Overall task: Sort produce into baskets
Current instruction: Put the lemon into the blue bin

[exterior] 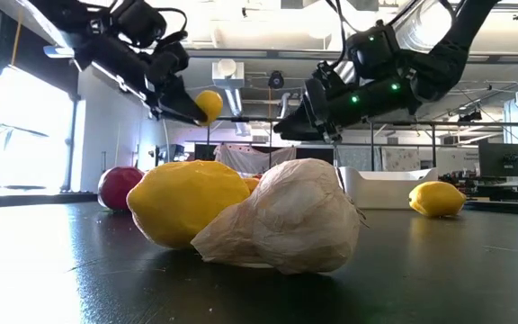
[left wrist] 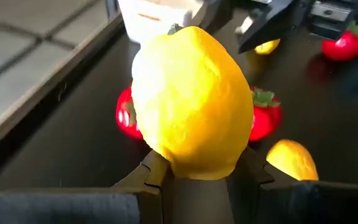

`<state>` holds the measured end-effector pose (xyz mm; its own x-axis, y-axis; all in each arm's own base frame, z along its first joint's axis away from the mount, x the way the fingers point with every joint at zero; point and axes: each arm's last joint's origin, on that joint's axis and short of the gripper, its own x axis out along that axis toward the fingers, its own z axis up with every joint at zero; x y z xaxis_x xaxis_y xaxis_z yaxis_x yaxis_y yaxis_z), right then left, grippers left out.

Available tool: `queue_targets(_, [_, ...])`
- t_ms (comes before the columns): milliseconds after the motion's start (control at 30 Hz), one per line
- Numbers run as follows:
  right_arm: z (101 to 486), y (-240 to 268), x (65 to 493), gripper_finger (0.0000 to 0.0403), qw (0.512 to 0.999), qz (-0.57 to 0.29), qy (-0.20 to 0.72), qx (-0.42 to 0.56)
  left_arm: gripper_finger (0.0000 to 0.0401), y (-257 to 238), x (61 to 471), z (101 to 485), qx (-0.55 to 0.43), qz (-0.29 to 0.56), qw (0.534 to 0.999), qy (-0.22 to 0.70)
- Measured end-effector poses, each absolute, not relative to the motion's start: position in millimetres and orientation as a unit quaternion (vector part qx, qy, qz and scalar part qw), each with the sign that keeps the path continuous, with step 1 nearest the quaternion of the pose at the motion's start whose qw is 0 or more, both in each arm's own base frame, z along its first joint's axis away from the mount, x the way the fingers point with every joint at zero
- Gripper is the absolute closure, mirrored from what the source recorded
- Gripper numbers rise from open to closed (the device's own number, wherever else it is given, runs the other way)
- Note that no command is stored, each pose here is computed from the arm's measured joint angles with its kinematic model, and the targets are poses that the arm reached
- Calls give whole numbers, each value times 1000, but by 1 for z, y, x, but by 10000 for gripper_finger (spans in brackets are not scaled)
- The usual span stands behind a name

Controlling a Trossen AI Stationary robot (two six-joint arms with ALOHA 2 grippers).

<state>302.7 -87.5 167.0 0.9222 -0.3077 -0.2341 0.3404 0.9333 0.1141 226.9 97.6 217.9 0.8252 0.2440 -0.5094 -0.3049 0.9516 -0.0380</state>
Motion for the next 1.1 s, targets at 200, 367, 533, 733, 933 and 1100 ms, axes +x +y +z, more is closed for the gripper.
queue_targets(200, [183,-91,315,169,977,-166,89,98,320,105,235,215,-40,68,982,173])
queue_targets(367, [199,-95,328,134,975,-166,107,101,320,119,239,207,-49,22,988,142])
queue_targets(533, [214,-99,339,113,974,-167,126,91,320,130,244,198,-59,-9,991,119])
queue_targets(733, [225,-107,343,109,978,-135,138,80,319,144,244,198,-56,-28,995,77])
queue_targets(933, [233,-122,340,109,986,-98,101,90,319,154,244,190,-55,-50,995,59])
queue_targets(1100, [238,-122,341,109,990,-93,75,70,319,157,253,182,-60,-55,995,65])
